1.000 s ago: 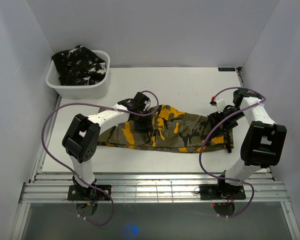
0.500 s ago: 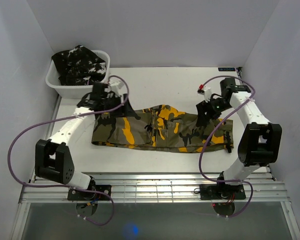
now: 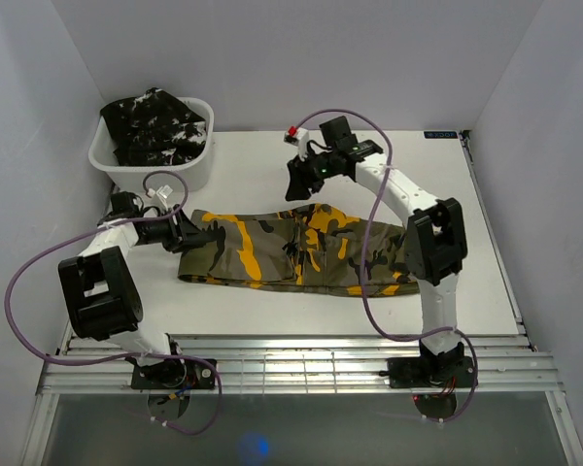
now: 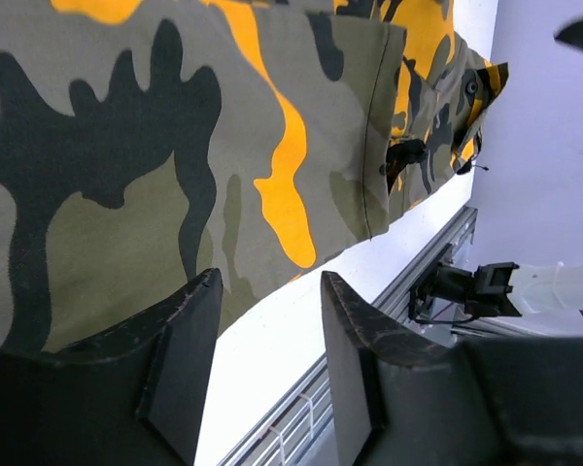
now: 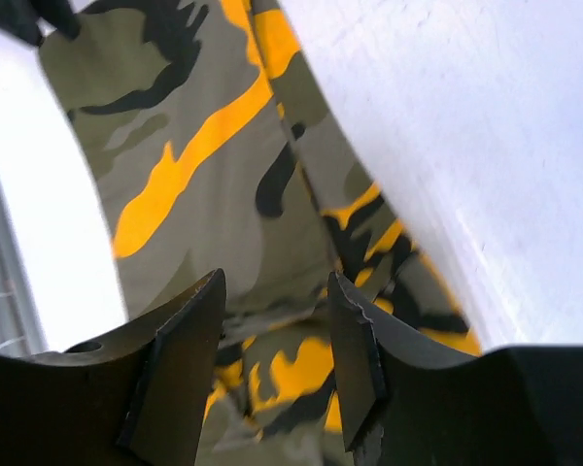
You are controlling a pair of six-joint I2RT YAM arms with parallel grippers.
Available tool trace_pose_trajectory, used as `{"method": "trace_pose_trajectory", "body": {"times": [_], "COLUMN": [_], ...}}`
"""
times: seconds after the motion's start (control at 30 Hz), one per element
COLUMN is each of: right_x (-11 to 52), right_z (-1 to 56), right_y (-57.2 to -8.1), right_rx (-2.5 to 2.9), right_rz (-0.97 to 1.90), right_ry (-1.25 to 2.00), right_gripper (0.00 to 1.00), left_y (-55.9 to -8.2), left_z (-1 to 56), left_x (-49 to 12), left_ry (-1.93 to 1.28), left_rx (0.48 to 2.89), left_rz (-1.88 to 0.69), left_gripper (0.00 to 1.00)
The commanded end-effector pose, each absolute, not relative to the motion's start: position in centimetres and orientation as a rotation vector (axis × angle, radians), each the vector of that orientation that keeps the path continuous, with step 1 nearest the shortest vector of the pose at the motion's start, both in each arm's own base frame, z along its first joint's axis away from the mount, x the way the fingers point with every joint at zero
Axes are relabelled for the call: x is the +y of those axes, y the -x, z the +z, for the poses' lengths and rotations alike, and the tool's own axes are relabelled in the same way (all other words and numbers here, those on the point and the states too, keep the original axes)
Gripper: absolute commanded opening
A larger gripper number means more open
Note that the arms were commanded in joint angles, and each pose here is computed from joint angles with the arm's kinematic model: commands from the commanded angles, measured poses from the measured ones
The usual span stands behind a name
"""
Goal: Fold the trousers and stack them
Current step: Fold the trousers
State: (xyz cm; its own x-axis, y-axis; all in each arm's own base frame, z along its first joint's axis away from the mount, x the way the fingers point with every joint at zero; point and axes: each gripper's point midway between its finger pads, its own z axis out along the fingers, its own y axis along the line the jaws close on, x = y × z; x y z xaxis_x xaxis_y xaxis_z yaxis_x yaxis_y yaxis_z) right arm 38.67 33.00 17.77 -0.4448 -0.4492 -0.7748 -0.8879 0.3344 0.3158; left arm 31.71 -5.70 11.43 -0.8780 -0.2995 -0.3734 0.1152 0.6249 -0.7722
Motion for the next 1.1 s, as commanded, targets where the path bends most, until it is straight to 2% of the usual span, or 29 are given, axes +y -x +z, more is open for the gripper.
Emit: {"method": "trace_pose_trajectory", "body": {"times": [0.0, 0.13, 0.27, 0.37, 0.43, 0.57, 0.67, 0.8, 0.93, 0.97, 1.07], "right_x": [37.4, 41.5, 43.7, 43.3, 42.2, 38.9, 36.5, 36.2, 38.1, 38.5, 37.8], "right_z": [16.7, 15.0, 11.4, 6.7, 3.7, -0.2, -1.2, 1.6, 8.7, 10.5, 13.9], "right_y": [-41.6, -40.4, -38.1, -36.8, -37.1, -38.1, -38.8, -38.9, -37.0, -36.9, -35.6], "right_rx": [1.983, 1.954, 1.979, 2.086, 2.169, 2.286, 2.355, 2.314, 2.129, 2.082, 2.023], "right_rz": [0.905, 0.952, 1.001, 0.987, 0.913, 0.737, 0.653, 0.686, 0.899, 0.926, 0.940], "right_ry": [1.178, 1.248, 1.299, 1.315, 1.302, 1.273, 1.212, 1.193, 1.278, 1.293, 1.349], "right_gripper": [0.52, 0.49, 0.46, 0.34, 0.31, 0.08, 0.08, 0.08, 0.16, 0.23, 0.30], "left_y": [-31.5, -31.3, -29.8, -29.1, -28.7, -28.4, -28.0, -28.0, -29.7, -30.8, -32.1], "left_z": [11.5, 10.4, 5.3, 3.0, 1.6, 0.3, -0.3, 0.3, 6.1, 8.4, 11.5], "left_x": [-6.4, -6.6, -5.6, -4.4, -3.0, -1.0, 0.3, 0.5, -0.3, 0.4, 2.0], "left_ry": [0.072, 0.110, 0.293, 0.423, 0.516, 0.622, 0.697, 0.677, 0.383, 0.282, 0.191], "left_rx": [2.317, 2.319, 2.459, 2.506, 2.539, 2.590, 2.605, 2.574, 2.393, 2.338, 2.272], "left_rz": [-1.241, -1.266, -1.217, -1.192, -1.131, -1.068, -1.026, -1.074, -1.158, -1.090, -0.991], "left_gripper": [0.54, 0.53, 0.47, 0.42, 0.41, 0.37, 0.34, 0.33, 0.57, 0.68, 0.83]}}
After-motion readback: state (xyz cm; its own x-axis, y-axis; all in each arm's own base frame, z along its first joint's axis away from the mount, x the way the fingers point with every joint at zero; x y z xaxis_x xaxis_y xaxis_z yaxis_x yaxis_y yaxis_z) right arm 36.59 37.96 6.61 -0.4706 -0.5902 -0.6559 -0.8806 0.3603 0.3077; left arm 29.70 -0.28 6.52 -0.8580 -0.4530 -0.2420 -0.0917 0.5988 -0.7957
